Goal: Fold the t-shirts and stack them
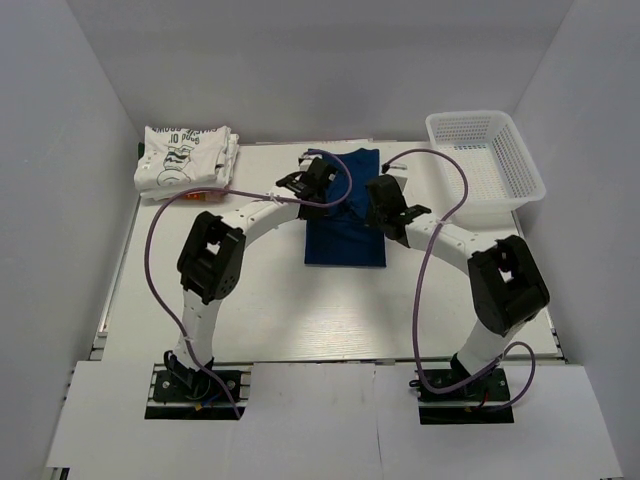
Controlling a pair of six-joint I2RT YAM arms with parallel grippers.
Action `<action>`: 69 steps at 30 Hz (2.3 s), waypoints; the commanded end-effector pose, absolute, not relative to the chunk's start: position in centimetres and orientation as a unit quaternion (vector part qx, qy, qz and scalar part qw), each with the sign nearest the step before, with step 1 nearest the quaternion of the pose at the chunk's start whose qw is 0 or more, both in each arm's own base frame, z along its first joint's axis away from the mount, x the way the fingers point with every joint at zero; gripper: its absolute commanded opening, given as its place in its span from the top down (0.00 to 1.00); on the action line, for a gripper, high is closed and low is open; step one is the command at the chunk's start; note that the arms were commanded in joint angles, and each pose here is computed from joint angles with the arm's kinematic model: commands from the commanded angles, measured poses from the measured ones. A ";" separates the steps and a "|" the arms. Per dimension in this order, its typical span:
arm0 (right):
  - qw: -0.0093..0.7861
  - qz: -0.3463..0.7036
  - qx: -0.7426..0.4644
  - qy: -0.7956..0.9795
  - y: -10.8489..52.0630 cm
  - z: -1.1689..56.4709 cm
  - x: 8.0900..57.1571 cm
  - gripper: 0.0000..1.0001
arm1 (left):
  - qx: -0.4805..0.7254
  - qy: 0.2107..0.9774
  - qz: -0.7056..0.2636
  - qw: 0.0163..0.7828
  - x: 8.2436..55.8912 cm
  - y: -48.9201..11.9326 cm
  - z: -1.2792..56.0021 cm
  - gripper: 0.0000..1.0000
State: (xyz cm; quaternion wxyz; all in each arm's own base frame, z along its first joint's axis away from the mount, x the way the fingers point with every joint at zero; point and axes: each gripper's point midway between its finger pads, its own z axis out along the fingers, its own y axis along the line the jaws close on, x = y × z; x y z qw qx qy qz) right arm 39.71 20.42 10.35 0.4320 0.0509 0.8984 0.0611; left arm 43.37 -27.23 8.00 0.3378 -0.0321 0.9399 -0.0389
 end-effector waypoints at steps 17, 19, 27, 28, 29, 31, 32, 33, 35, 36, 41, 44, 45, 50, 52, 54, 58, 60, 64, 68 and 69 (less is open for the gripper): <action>0.452 0.084 0.031 0.887 21.1 13.4 43.6 0.10 | 0.006 0.919 -0.087 0.384 48.5 -26.6 13.5 0.00; 0.434 0.124 -0.008 0.892 22.5 12.8 41.9 0.10 | -0.007 0.919 -0.088 0.385 47.0 -25.6 15.0 0.00; 0.398 0.251 -0.117 0.874 28.6 11.6 38.1 0.10 | -0.078 0.922 -0.068 0.372 37.8 -19.1 12.6 0.00; 0.395 0.250 -0.120 0.876 28.9 11.0 38.3 0.10 | -0.094 0.922 -0.067 0.371 37.0 -18.6 12.4 0.00; 0.393 0.250 -0.124 0.876 29.3 10.5 38.6 0.10 | -0.107 0.927 -0.042 0.358 35.6 -17.1 11.0 0.00; 0.396 0.251 -0.126 0.875 30.1 10.5 39.6 0.10 | -0.130 0.925 -0.032 0.355 33.8 -15.6 11.0 0.00; 0.386 0.247 -0.127 0.880 30.5 9.2 40.1 0.10 | -0.136 0.924 -0.035 0.356 33.3 -15.4 11.0 0.00; 0.386 0.245 -0.127 0.880 30.5 9.0 40.6 0.10 | -0.137 0.924 -0.035 0.356 32.9 -15.1 11.0 0.00; 0.402 0.244 -0.126 0.873 31.2 10.0 42.0 0.10 | -0.137 0.925 -0.047 0.350 31.5 -14.8 10.8 0.00; 0.389 0.233 -0.124 0.883 31.2 7.9 42.4 0.10 | -0.138 0.925 -0.049 0.352 31.3 -14.7 10.9 0.00; 0.438 0.188 -0.095 0.874 31.2 8.9 47.5 0.10 | -0.141 0.927 -0.044 0.344 30.1 -14.0 10.5 0.00; 0.490 0.154 -0.105 0.851 31.0 10.5 50.9 0.10 | -0.144 0.930 -0.038 0.335 29.6 -13.7 10.2 0.00; 0.499 0.140 -0.101 0.849 30.7 10.8 51.7 0.10 | -0.144 0.930 -0.038 0.335 29.6 -13.7 10.2 0.00; 0.538 0.107 -0.085 0.832 29.8 11.8 57.1 0.10 | -0.139 0.931 -0.036 0.335 29.8 -13.8 10.2 0.00; 0.536 0.110 -0.095 0.832 29.7 12.7 57.8 0.10 | -0.128 0.935 -0.034 0.328 30.0 -14.1 10.1 0.00; 0.542 0.111 -0.098 0.827 29.3 14.8 57.2 0.10 | -0.112 0.939 -0.057 0.320 30.1 -15.2 10.1 0.00; 0.552 0.135 -0.067 0.820 25.8 18.9 50.5 0.10 | -0.063 0.941 -0.102 0.318 31.4 -18.5 9.5 0.00; 0.543 0.145 -0.019 0.827 24.0 18.7 48.6 0.10 | -0.045 0.942 -0.140 0.301 31.4 -20.3 9.0 0.00; 0.464 0.147 -0.001 0.874 20.1 13.5 40.7 0.10 | -0.006 0.936 -0.195 0.294 33.0 -23.7 8.3 0.00; 0.357 0.137 0.015 0.924 18.0 9.2 35.0 0.10 | 0.007 0.941 -0.188 0.283 34.3 -24.6 7.0 0.03; 0.347 0.139 0.019 0.927 17.8 8.7 34.5 0.10 | 0.011 0.943 -0.193 0.271 34.0 -24.9 6.4 0.06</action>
